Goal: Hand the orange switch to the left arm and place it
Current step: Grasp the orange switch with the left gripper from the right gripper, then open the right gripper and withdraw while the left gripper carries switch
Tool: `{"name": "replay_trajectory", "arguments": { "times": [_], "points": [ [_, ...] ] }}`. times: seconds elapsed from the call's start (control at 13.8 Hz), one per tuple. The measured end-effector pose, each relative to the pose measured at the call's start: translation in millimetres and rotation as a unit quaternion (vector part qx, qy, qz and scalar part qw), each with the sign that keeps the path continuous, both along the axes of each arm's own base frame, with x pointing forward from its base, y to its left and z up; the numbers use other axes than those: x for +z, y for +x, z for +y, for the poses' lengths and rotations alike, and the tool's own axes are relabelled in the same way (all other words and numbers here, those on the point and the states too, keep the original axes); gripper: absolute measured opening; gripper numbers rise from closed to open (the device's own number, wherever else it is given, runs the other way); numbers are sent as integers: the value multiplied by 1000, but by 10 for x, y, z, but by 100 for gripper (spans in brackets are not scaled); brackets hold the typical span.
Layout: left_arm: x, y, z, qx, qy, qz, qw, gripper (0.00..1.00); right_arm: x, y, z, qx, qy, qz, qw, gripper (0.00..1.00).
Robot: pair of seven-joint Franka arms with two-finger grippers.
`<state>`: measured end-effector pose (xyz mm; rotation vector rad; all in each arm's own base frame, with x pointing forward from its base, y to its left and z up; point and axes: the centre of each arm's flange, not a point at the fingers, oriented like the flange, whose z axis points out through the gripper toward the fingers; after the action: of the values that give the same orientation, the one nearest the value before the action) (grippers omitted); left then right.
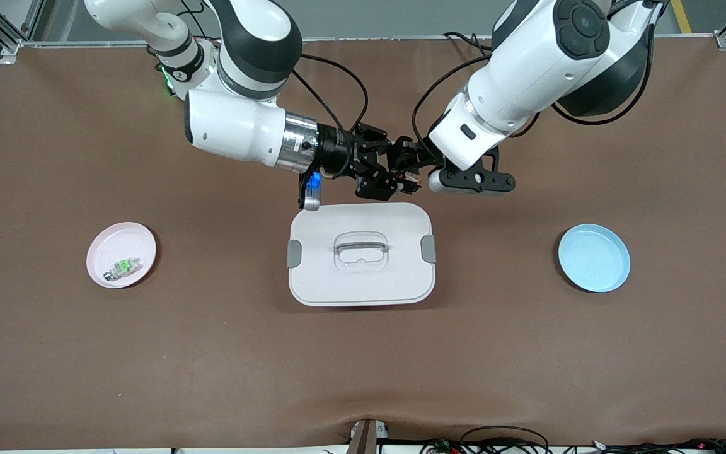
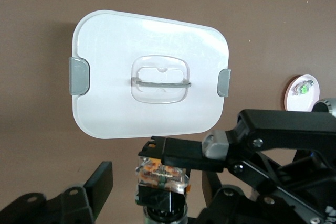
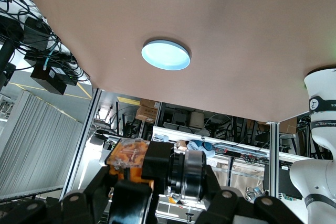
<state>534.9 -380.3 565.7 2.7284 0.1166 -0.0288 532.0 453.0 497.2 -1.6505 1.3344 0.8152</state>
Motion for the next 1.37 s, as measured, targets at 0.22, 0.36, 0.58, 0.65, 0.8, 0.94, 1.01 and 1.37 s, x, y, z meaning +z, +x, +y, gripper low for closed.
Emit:
{"name": "replay_trajectory", "arguments": {
  "times": [0.22, 0.36, 0.58, 0.65, 0.8, 0.94, 1.01, 1.37],
  "points": [
    [-9, -3, -10, -3, 0, 0, 1000, 64, -3, 3, -2, 0, 0, 0, 1000, 73],
    [-4, -17, -31, -5, 0, -1, 1000, 56, -17, 3, 3, 0, -1, 1, 1000, 73],
    [-4, -23, -40, -6, 0, -1, 1000, 42, -30, 6, 5, 1, -1, 2, 1000, 73],
    [-4, -23, -40, -6, 0, -1, 1000, 42, -30, 6, 5, 1, -1, 2, 1000, 73],
    [-4, -23, -39, -6, 0, -1, 1000, 42, -31, 6, 5, 1, -1, 2, 1000, 73],
    [-4, -22, -38, -5, 0, -1, 1000, 42, -31, 6, 5, 1, -1, 2, 1000, 73],
    [-4, -21, -37, -5, 0, -1, 1000, 42, -31, 7, 6, 1, -1, 2, 1000, 73],
    [-39, 5, 23, -3, 5, 7, 1000, 42, -8, 22, 4, 0, 0, 0, 1000, 99]
  ]
}}
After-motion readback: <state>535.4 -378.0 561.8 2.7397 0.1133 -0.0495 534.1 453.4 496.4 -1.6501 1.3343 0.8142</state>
